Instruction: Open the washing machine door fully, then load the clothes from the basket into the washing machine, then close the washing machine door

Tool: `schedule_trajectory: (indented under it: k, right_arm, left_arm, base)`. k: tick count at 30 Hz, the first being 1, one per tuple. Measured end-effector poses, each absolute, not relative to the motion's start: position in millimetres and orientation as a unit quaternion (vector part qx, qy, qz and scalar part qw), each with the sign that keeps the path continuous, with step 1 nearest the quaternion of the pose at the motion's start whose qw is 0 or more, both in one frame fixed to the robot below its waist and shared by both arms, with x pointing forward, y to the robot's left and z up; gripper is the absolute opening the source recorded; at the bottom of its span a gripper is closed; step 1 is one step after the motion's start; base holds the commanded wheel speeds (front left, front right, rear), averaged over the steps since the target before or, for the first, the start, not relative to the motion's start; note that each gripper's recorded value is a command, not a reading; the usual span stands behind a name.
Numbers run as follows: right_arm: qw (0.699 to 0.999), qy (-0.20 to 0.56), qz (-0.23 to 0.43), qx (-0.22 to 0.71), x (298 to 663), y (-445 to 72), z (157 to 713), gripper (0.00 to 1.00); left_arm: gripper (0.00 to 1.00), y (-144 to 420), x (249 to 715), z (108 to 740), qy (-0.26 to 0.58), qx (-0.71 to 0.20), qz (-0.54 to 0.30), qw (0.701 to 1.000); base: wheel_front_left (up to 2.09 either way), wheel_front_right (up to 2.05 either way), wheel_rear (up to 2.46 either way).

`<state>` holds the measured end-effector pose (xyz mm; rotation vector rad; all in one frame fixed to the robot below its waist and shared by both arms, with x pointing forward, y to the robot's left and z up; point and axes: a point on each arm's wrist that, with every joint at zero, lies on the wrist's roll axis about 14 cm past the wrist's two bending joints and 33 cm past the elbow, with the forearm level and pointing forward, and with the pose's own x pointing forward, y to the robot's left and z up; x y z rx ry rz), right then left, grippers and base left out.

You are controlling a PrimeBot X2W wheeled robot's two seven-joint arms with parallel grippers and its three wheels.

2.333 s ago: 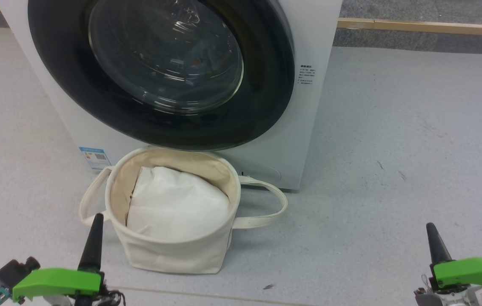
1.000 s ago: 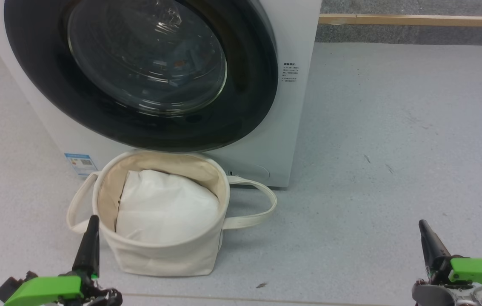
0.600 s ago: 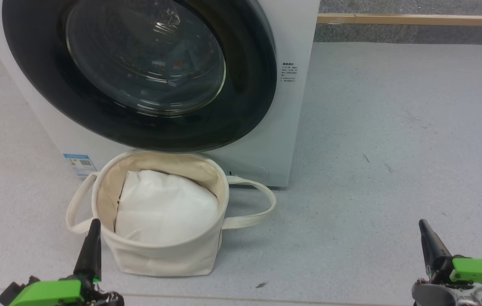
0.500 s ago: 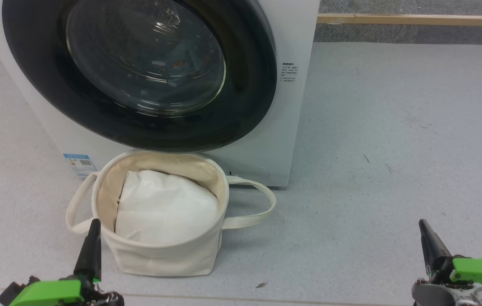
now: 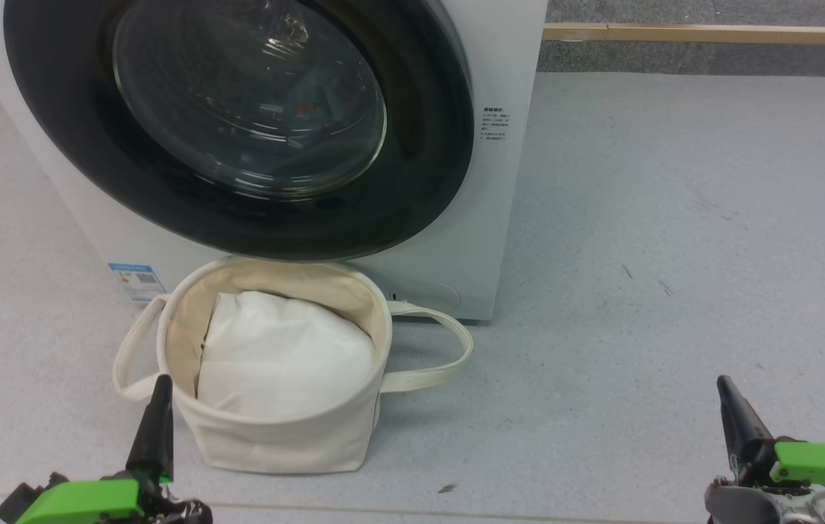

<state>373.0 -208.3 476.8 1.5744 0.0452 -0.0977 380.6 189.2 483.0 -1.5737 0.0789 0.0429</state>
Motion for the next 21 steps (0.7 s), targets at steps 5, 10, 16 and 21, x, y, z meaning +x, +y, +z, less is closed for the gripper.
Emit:
schedule_trajectory:
  k: [5, 10, 16, 21]
  right_arm:
    - [0.705, 0.02, -0.044, 0.708, 373.0, -208.3, 476.8, 0.0]
    - [0.705, 0.02, -0.044, 0.708, 373.0, -208.3, 476.8, 0.0]
    - [0.705, 0.02, -0.044, 0.708, 373.0, -208.3, 476.7, 0.0]
    - [0.705, 0.02, -0.044, 0.708, 373.0, -208.3, 476.8, 0.0]
  left_arm:
    - [0.0, 189.2, 380.6, 483.0, 0.035, -0.708, 0.019, 0.705]
    - [0.0, 189.2, 380.6, 483.0, 0.035, -0.708, 0.019, 0.705]
    - [0.0, 189.2, 380.6, 483.0, 0.035, -0.708, 0.019, 0.705]
    - [0.0, 189.2, 380.6, 483.0, 0.035, -0.708, 0.019, 0.705]
  base:
    - [0.0, 0.0, 0.0]
    - [0.0, 0.0, 0.0]
    - [0.0, 0.0, 0.0]
    - [0.0, 0.0, 0.0]
